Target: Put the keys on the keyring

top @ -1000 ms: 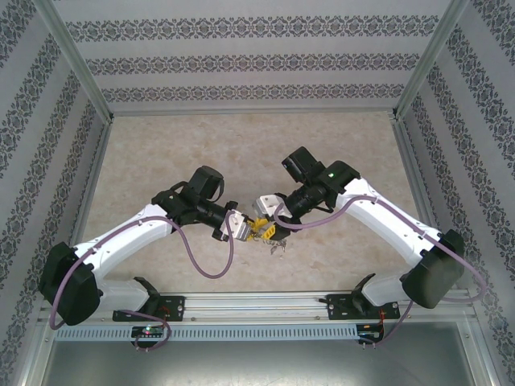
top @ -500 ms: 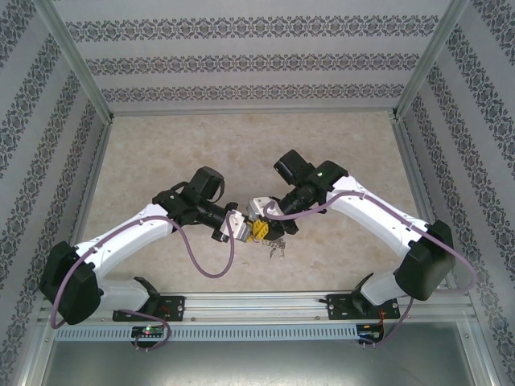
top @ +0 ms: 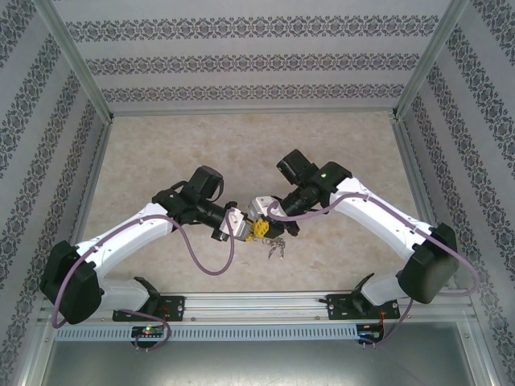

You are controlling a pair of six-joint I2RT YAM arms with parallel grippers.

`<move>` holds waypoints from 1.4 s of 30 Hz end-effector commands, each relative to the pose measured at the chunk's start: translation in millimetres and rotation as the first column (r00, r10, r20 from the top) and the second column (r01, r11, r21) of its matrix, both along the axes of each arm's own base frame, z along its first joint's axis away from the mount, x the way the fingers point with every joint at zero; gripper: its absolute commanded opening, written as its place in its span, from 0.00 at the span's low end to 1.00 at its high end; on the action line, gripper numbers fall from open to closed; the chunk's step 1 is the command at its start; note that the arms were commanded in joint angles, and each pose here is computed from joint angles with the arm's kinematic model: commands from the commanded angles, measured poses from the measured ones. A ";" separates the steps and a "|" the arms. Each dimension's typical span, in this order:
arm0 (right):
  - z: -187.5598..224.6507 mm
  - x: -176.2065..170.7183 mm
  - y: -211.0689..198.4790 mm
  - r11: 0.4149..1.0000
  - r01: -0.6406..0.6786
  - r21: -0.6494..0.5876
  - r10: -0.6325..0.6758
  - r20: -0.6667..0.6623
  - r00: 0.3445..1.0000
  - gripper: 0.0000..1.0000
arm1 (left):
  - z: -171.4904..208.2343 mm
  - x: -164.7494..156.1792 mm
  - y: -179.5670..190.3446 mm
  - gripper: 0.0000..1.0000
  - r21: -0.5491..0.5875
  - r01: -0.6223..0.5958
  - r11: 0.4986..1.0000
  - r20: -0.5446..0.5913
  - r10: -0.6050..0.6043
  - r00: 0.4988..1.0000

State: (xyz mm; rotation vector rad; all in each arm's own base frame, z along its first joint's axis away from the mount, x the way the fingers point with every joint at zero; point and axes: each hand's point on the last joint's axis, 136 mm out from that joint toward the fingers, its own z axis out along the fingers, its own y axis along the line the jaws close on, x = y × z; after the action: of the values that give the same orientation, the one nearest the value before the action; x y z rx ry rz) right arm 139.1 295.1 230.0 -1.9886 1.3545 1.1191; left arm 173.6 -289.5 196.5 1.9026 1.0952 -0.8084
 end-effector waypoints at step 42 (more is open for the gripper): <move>22.0 29.8 -35.5 0.955 0.212 0.208 -0.238 0.107 0.965 0.34 | 15.2 -1.5 5.1 0.00 -0.021 0.025 0.999 0.007 -0.025 1.000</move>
State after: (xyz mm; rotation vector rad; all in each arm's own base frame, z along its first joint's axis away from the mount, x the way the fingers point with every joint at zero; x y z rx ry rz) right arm 172.1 260.3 245.7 -1.6309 1.3584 0.9996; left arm 179.7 -284.8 200.4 1.8842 1.1194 -0.7721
